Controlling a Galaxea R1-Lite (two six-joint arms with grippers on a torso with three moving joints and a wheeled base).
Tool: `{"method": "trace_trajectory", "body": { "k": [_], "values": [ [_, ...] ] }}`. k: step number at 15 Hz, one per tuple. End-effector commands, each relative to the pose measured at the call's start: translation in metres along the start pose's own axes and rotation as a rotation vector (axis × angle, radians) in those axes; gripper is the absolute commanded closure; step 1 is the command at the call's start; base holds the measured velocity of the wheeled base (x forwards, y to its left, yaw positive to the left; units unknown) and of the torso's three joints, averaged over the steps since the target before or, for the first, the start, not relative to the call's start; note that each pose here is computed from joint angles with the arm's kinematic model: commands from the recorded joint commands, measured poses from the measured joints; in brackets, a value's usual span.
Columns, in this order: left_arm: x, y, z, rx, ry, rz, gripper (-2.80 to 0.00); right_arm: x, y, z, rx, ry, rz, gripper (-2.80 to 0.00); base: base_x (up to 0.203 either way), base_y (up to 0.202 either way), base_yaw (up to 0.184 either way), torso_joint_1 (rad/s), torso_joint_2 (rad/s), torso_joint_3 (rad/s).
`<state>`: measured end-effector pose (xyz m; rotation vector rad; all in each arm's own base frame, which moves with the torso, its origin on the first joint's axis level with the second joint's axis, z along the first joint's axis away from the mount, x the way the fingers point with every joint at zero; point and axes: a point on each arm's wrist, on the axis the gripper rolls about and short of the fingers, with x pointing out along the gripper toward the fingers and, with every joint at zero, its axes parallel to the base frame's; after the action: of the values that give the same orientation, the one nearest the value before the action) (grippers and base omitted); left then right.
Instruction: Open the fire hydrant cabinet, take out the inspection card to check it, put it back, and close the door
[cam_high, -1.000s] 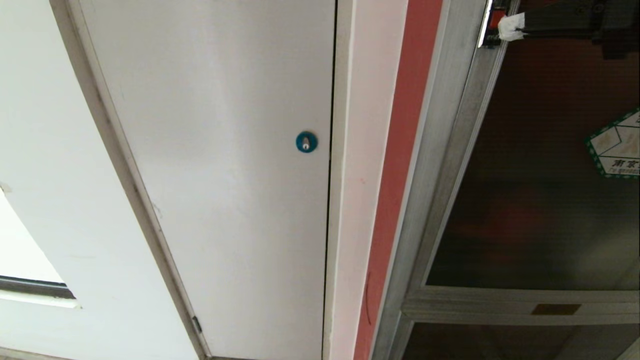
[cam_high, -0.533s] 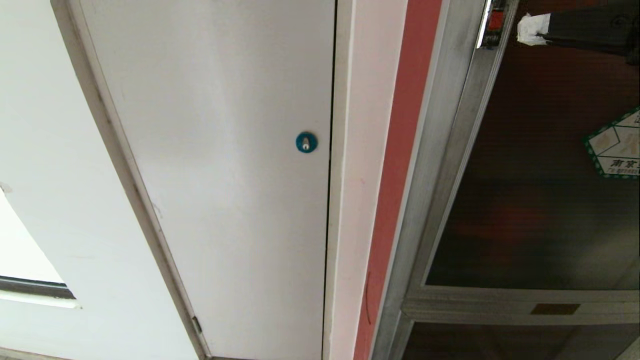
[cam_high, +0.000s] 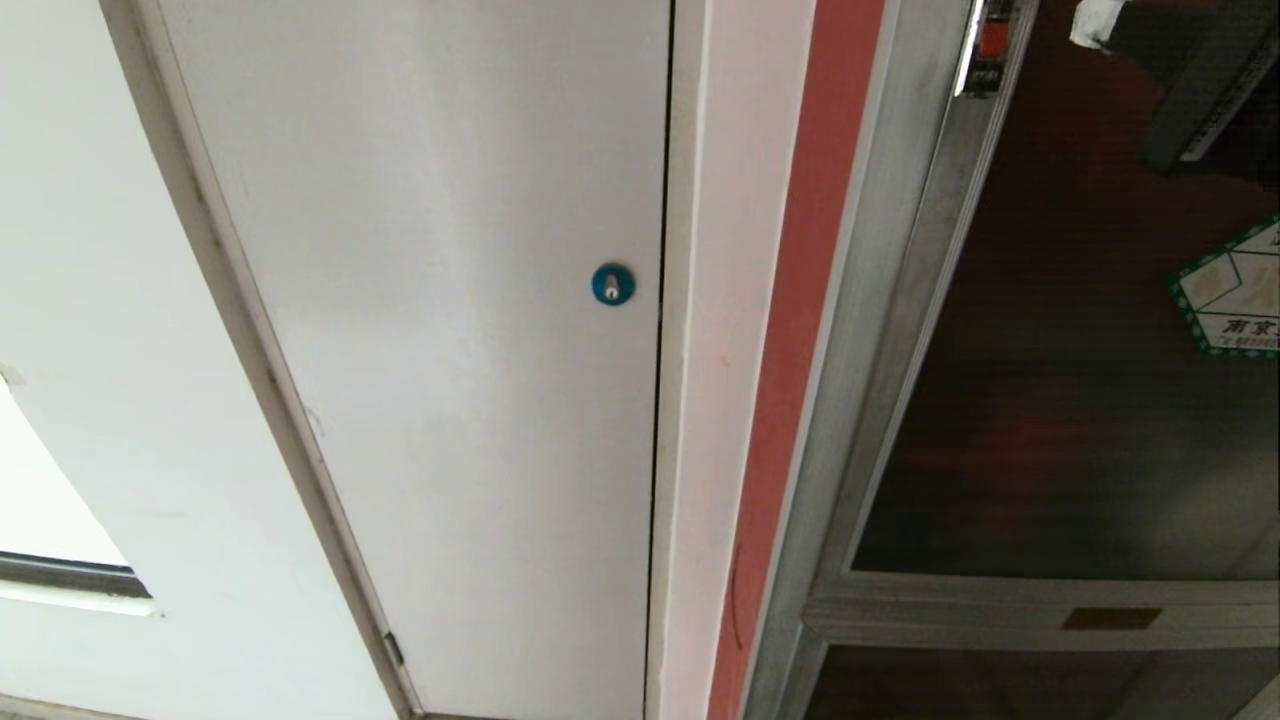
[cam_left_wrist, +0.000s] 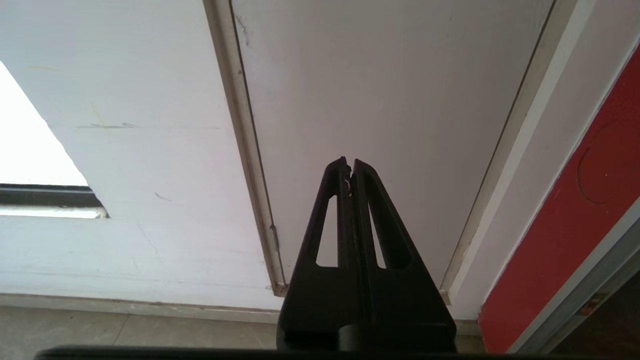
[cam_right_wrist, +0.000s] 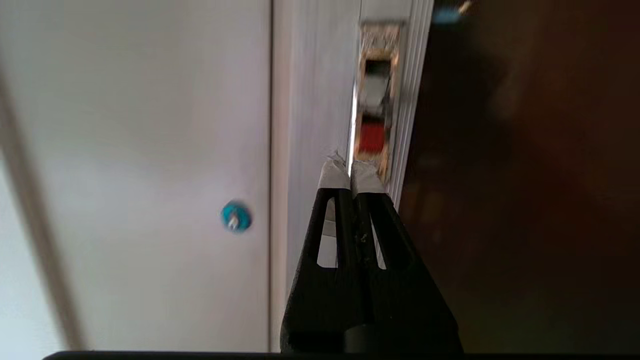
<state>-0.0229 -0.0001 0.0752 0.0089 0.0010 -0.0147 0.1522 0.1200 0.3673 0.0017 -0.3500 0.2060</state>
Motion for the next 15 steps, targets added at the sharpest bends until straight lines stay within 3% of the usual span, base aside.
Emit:
{"method": "trace_trajectory", "body": {
  "k": [1,3,4,9,15],
  "values": [
    [0.0,0.0,0.0,0.0,0.001,-0.001,0.0,0.006,0.007,-0.007,0.001,-0.023,-0.008,0.0,0.0,0.0,0.0,0.0,0.0,0.0],
    [0.0,0.0,0.0,0.0,0.0,-0.001,0.0,0.008,0.008,-0.008,-0.009,-0.039,-0.046,0.0,0.0,0.0,0.0,0.0,0.0,0.0],
    [0.0,0.0,0.0,0.0,0.002,-0.001,0.0,0.007,0.007,-0.009,-0.007,-0.042,-0.049,-2.8,0.0,0.0,0.0,0.0,0.0,0.0],
    [0.0,0.0,0.0,0.0,0.002,-0.001,0.0,0.017,0.013,-0.014,-0.029,-0.043,-0.057,-2.8,0.0,0.0,0.0,0.0,0.0,0.0],
    [0.0,0.0,0.0,0.0,0.002,-0.001,0.0,0.044,0.008,-0.014,-0.052,-0.086,-0.138,-2.8,0.0,0.0,0.0,0.0,0.0,0.0]
  ]
}}
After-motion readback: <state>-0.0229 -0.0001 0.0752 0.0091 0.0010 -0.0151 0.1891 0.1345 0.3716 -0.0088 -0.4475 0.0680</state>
